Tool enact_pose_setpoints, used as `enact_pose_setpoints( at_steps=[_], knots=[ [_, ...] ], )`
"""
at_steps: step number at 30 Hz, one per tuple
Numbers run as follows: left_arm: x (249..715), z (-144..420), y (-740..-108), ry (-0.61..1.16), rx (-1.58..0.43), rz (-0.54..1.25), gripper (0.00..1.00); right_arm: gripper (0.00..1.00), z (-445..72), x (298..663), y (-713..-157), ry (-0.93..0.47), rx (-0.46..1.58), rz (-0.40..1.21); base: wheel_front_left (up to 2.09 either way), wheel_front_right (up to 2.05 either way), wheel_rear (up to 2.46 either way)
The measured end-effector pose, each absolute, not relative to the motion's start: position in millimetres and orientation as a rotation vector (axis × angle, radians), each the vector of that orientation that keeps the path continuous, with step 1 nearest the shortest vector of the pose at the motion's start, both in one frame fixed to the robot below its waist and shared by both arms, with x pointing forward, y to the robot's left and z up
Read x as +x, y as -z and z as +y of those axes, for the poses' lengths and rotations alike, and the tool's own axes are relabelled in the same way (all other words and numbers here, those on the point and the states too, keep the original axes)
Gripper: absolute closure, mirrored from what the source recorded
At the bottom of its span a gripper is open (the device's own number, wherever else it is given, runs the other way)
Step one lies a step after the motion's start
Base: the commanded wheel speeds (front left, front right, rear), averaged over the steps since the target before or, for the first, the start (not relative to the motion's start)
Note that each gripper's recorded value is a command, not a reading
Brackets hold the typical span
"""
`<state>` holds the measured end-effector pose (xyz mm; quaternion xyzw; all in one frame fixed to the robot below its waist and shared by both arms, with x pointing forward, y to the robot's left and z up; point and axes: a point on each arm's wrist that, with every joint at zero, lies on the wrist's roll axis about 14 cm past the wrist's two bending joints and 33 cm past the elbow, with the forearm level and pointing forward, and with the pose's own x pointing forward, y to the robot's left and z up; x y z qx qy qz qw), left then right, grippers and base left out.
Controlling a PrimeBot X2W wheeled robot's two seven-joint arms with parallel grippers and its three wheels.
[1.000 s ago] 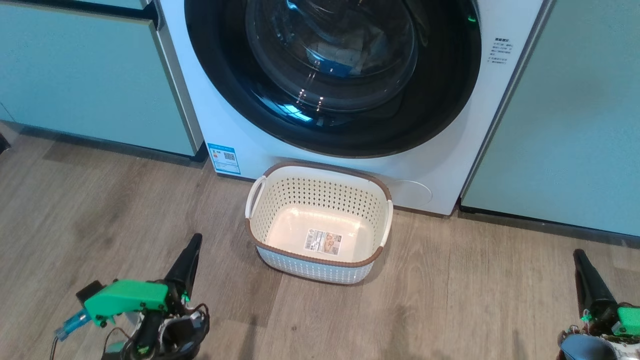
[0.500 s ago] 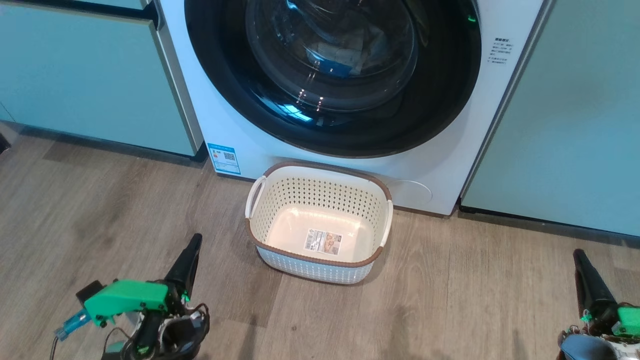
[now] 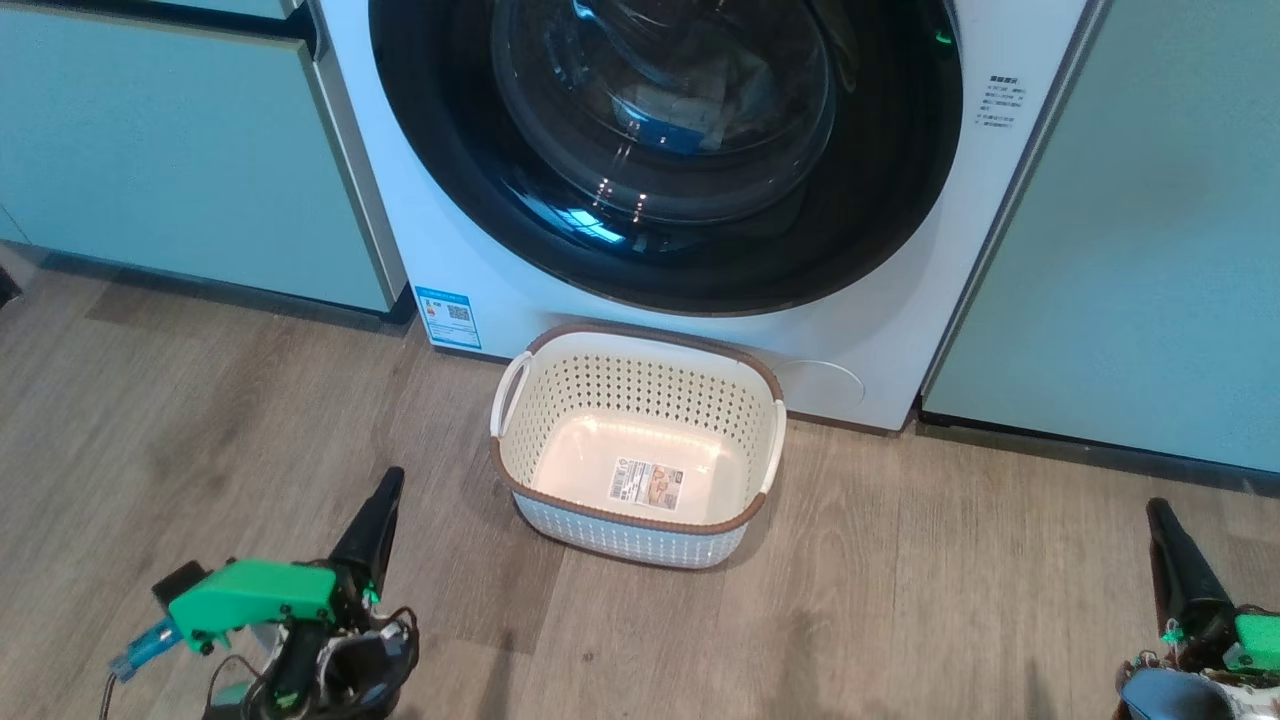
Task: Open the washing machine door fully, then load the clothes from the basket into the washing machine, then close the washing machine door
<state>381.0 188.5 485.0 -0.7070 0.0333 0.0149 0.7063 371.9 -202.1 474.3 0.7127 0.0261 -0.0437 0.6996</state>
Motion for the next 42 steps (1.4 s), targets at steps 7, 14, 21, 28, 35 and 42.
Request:
enact_pose_setpoints(
  at_steps=[7, 14, 21, 28, 35, 42],
  knots=[
    [381.0, 188.5, -485.0, -0.033, -1.571, 0.074, 1.0, 1.0, -202.1, 371.9, -474.3, 0.097, 1.588, 0.058, 0.0, 0.0, 0.0],
    [381.0, 188.5, -485.0, -0.033, -1.571, 0.074, 1.0, 1.0, -202.1, 371.9, -474.3, 0.097, 1.588, 0.058, 0.0, 0.0, 0.0],
    [381.0, 188.5, -485.0, -0.033, -1.571, 0.074, 1.0, 1.0, -202.1, 371.9, -474.3, 0.097, 1.588, 0.058, 0.0, 0.0, 0.0],
    [381.0, 188.5, -485.0, -0.033, -1.571, 0.074, 1.0, 1.0, -202.1, 371.9, -474.3, 0.097, 1.588, 0.058, 0.0, 0.0, 0.0],
    [381.0, 188.5, -485.0, -0.033, -1.571, 0.074, 1.0, 1.0, -202.1, 371.9, -474.3, 0.097, 1.588, 0.058, 0.0, 0.0, 0.0],
    [381.0, 188.5, -485.0, -0.033, -1.571, 0.074, 1.0, 1.0, -202.1, 371.9, -474.3, 0.097, 1.588, 0.058, 0.0, 0.0, 0.0]
  ],
)
